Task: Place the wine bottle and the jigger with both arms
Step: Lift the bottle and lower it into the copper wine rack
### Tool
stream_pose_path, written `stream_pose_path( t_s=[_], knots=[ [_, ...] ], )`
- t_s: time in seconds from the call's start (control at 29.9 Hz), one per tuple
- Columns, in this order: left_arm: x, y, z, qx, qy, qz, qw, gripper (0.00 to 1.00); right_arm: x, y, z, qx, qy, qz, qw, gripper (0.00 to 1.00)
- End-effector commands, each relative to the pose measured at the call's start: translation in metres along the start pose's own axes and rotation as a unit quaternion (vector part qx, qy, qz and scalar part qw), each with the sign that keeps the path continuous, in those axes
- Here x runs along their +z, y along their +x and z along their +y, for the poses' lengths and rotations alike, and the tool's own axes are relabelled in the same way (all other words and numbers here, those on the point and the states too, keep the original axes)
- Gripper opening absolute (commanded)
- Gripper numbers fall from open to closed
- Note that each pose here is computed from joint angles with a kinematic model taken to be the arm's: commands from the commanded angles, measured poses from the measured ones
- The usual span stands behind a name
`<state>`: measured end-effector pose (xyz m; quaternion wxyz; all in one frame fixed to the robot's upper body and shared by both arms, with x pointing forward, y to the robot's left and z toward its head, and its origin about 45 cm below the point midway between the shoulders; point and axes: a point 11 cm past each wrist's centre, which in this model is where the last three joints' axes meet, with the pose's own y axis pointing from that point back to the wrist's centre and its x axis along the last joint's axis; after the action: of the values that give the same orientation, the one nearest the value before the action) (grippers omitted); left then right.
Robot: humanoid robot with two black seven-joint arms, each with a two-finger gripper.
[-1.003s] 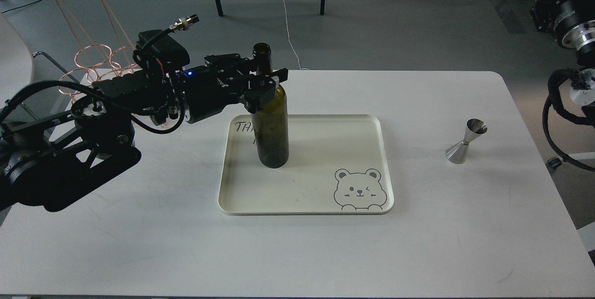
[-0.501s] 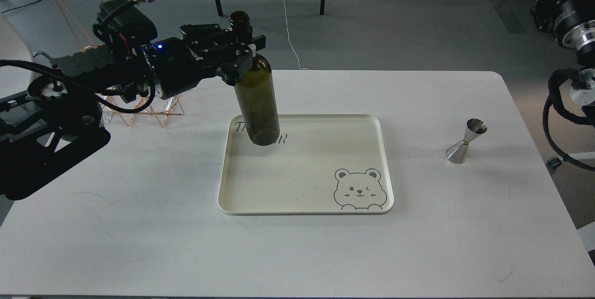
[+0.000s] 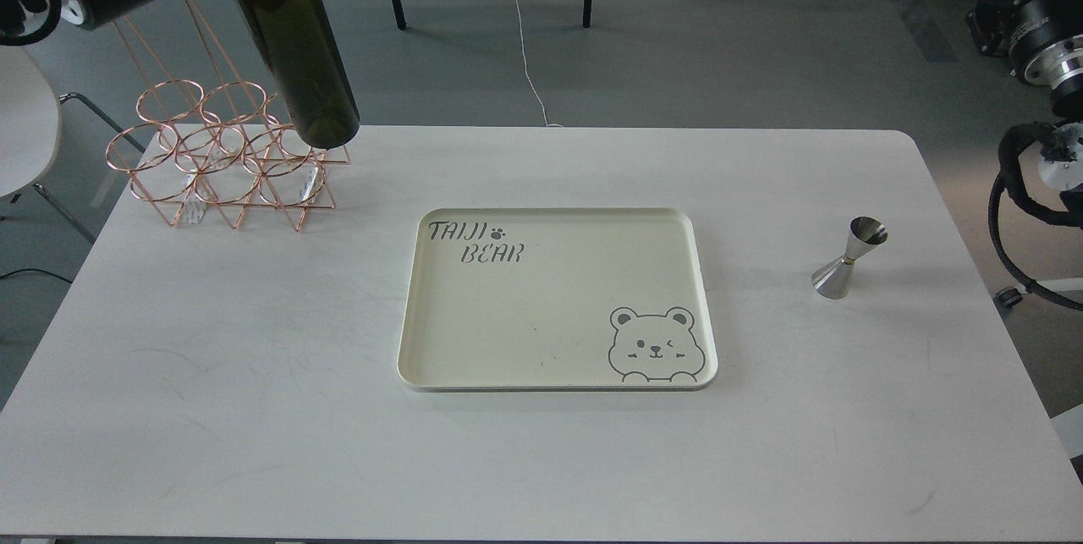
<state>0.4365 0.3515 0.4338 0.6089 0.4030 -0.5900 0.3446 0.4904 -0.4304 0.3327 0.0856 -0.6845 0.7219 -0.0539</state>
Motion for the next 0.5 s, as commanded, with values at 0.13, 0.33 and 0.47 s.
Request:
stream_pose_path(
  t_s=[0.13,0.33,0.47],
  knots=[
    [-0.026,-0.028,-0.003,-0.029,0.037,0.011,0.999,0.13,0.000,0.000,0.000,-0.001,0.000,-0.001,1.000,0.94],
    [-0.031,-0.044,-0.007,-0.036,0.046,0.013,0.998,0.13,-0.001,0.000,0.000,-0.002,0.001,-0.002,1.000,0.94],
    [-0.041,-0.048,-0.004,-0.035,0.057,0.011,0.998,0.14,-0.002,-0.001,-0.001,-0.002,0.002,-0.002,1.000,0.94]
  ],
)
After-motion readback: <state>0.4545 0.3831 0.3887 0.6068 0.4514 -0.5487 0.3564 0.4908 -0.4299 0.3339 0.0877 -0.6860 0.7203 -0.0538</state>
